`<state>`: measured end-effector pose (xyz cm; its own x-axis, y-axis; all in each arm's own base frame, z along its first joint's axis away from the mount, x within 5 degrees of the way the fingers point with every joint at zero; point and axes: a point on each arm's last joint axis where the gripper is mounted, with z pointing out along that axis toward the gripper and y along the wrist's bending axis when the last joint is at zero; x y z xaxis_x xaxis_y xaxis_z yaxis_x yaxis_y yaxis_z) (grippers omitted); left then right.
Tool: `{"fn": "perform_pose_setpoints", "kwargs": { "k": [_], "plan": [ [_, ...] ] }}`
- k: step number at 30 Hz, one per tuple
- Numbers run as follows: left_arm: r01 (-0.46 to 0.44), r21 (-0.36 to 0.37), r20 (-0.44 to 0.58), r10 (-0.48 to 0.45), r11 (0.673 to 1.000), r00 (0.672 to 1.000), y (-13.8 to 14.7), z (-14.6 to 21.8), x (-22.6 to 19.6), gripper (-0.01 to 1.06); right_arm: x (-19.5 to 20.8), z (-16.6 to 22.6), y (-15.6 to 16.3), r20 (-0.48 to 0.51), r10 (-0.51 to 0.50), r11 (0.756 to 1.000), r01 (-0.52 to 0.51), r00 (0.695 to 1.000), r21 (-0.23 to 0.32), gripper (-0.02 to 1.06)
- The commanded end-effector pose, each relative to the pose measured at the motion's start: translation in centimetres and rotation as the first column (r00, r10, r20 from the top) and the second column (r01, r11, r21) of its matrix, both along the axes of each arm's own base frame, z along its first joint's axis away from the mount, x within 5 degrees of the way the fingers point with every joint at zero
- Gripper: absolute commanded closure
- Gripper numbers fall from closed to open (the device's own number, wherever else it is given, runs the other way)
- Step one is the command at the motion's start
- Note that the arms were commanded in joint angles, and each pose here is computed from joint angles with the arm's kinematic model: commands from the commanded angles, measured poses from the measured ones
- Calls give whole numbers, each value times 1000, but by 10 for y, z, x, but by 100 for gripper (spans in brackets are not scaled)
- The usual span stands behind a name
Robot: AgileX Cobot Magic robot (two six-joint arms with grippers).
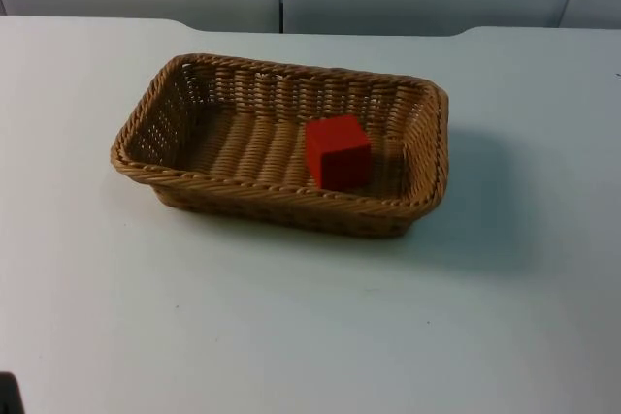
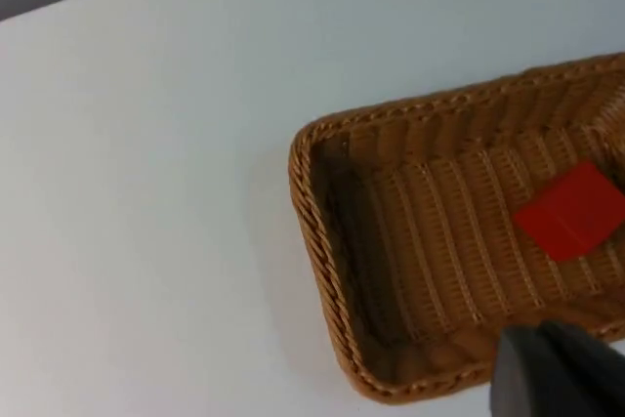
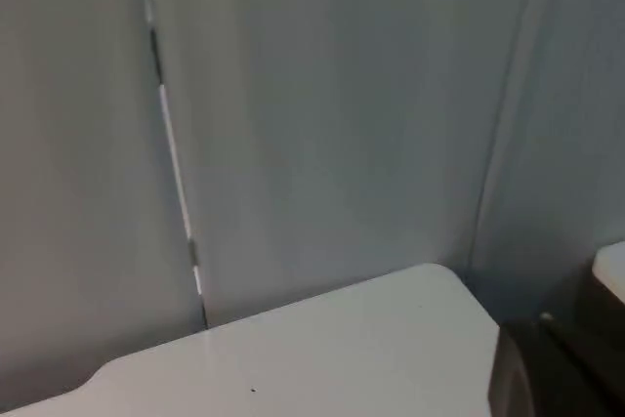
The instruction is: Pick up the basket with the left hand and place the cube into the basket with the right hand.
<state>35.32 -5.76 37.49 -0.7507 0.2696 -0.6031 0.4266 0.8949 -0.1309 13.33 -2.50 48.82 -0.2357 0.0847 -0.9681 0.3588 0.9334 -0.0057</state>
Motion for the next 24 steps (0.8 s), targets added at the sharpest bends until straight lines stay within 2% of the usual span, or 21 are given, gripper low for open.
{"fn": "perform_pose_setpoints", "kwargs": {
  "k": [1, 3, 5, 6, 9, 10, 11, 14, 15, 18, 21, 22, 23, 24],
  "plan": [
    [-8, -7, 41, 8, 1000, 999, 2, 10, -34, 104, -34, 3, -8, 13, -51, 999, 51, 999, 9, 105],
    [-42, -29, 136, 46, 999, 990, 7, 18, -71, 104, -60, 5, -12, 17, -47, 999, 47, 999, -21, 105],
    [-72, -74, 222, 87, 995, 971, 10, 20, -108, 104, -85, 3, -12, 28, -10, 1000, 11, 1000, -23, 105],
    [-72, -74, 222, 87, 995, 971, 10, 20, -108, 104, -85, 3, -12, 28, -10, 1000, 11, 1000, -23, 105],
    [-100, -113, 339, 133, 989, 931, 17, 13, -168, 104, -114, -12, -10, 20, 71, 995, -70, 997, -72, 105],
    [-100, -114, 383, 137, 988, 914, 19, 13, -189, 104, -122, -23, -11, 15, 80, 995, -79, 997, -69, 105],
    [-100, -114, 383, 137, 988, 914, 19, 13, -189, 104, -122, -23, -11, 15, 80, 995, -79, 997, -69, 105],
    [-104, -77, 451, 128, 992, 884, 27, -4, -245, 104, -142, -65, -10, -7, 109, 994, -109, 994, -31, 105],
    [-118, -72, 492, 139, 990, 859, 31, -7, -266, 104, -145, -82, -9, -24, 121, 992, -122, 992, -21, 105],
    [-149, -74, 518, 166, 986, 839, 36, -17, -295, 104, -157, -114, -9, -16, 139, 990, -139, 990, -5, 105],
    [-187, -109, 549, 216, 976, 807, 44, -32, -351, 104, -170, -154, -3, 7, 213, 976, -213, 977, 41, 105],
    [-187, -109, 549, 216, 976, 807, 44, -32, -351, 104, -170, -154, -3, 7, 213, 976, -213, 977, 41, 105],
    [-190, -108, 556, 218, 976, 802, 45, -36, -362, 104, -167, -161, 1, -39, 248, 968, -246, 968, 48, 105],
    [-196, -100, 585, 217, 976, 782, 48, -41, -375, 104, -168, -167, 2, -107, 273, 962, -270, 956, 47, 105]
  ]
}}
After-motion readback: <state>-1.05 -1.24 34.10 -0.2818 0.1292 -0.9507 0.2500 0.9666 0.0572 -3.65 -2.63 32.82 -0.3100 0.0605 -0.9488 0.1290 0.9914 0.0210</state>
